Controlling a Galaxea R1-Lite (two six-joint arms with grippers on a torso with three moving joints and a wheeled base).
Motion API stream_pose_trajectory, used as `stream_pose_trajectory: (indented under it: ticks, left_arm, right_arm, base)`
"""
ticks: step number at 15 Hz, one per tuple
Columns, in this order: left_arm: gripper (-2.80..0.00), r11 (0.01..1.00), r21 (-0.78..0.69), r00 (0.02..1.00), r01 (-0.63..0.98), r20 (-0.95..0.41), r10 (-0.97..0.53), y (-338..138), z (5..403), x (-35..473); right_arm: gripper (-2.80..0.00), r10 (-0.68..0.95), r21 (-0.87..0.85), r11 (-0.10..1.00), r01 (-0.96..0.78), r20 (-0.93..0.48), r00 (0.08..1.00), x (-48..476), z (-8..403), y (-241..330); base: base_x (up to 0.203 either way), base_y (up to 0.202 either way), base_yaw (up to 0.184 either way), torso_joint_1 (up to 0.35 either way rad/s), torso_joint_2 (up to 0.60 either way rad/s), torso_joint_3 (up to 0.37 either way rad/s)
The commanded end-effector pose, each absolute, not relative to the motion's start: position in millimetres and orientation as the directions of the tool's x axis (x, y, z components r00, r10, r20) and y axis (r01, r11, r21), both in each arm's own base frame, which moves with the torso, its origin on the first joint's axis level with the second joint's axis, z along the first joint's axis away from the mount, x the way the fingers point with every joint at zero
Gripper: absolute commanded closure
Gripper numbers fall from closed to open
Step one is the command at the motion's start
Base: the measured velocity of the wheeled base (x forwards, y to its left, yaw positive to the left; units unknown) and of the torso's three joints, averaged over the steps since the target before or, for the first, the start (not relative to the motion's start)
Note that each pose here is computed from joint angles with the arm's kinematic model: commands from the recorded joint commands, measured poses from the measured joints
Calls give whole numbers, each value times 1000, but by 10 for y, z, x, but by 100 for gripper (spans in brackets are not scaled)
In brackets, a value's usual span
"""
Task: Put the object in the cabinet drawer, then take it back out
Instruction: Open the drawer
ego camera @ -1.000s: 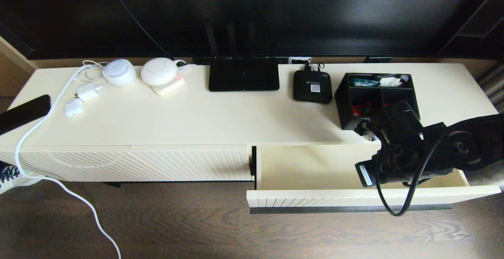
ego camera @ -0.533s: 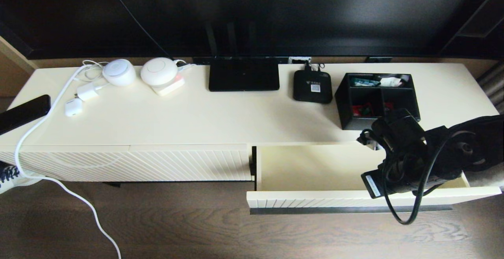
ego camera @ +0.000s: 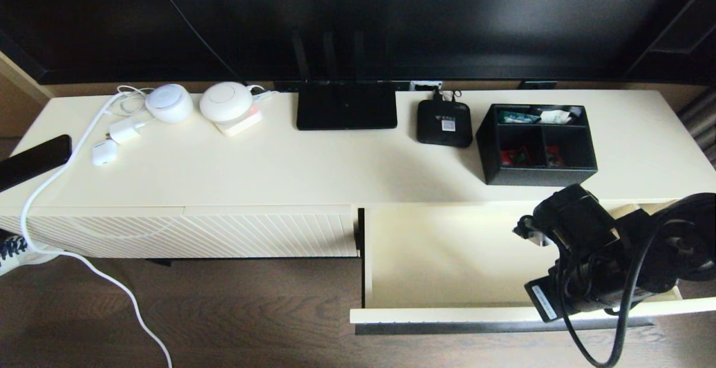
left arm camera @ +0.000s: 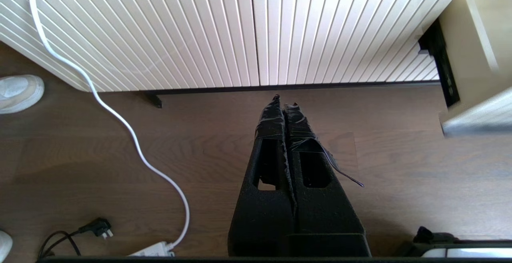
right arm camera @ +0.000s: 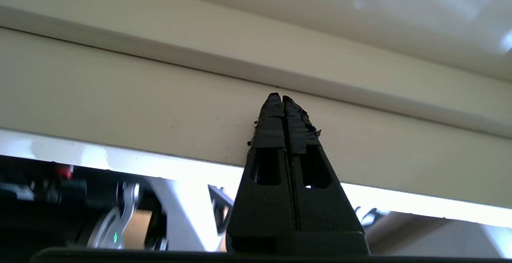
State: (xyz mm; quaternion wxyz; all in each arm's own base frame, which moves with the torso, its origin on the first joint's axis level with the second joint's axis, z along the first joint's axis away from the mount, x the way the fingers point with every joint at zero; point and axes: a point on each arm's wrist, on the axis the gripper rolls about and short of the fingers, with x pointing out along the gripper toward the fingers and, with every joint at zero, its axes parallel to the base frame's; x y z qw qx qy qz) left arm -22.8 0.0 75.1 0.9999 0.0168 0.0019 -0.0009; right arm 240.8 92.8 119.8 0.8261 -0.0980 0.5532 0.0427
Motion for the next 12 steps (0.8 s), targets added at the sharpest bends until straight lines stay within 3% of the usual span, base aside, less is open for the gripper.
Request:
stream_pose_trajectory:
  ticks: [1, 5, 8, 12]
  left_arm:
    - [0, 999, 34, 1000, 2, -3, -2, 0, 752, -228]
    - [0, 999, 34, 1000, 2, -4, -2, 0, 751, -228]
    - [0, 999, 34, 1000, 2, -4, -2, 0, 751, -228]
    - [0, 999, 34, 1000, 2, -5, -2, 0, 750, -228]
  right_arm:
    - [0, -43, -114, 976, -185, -936, 350, 2289, 1131, 948]
    - [0, -49, -117, 973, -197, -947, 318, 2139, 1060, 944]
    - [0, -36, -111, 974, -195, -935, 352, 2118, 1141, 943]
    - [0, -23, -119, 984, -136, -829, 559, 2094, 1602, 901]
  base:
    - [0, 0, 0, 0, 0, 0]
    - [0, 0, 0, 0, 0, 0]
    - [0, 0, 0, 0, 0, 0]
    - [0, 0, 0, 0, 0, 0]
